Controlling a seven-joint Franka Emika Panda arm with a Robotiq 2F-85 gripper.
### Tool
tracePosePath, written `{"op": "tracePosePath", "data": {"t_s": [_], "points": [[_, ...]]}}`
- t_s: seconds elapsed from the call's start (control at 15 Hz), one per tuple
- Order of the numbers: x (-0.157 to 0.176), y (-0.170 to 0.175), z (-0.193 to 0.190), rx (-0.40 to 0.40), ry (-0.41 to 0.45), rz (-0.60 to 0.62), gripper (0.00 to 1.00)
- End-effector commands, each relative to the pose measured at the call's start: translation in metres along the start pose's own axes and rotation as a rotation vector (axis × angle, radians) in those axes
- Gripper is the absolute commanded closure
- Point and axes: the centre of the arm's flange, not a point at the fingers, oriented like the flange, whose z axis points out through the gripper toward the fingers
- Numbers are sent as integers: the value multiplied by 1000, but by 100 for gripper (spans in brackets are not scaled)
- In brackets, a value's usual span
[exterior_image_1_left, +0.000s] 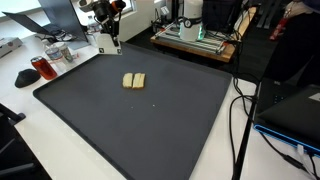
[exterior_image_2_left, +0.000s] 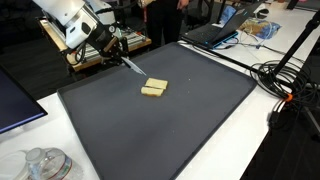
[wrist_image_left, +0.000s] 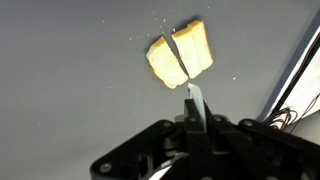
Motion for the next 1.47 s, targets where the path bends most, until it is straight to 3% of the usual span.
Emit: {"op": "tracePosePath", "data": {"t_s": [0.0,0.4,0.73,1.4], "points": [[-29,-23,-5,-60,53,45,99],[-45,-60,6,-257,70,134,99],[-43,-102,23,-336,75,155,99],[2,-180,67,-577,-92,43,99]]}}
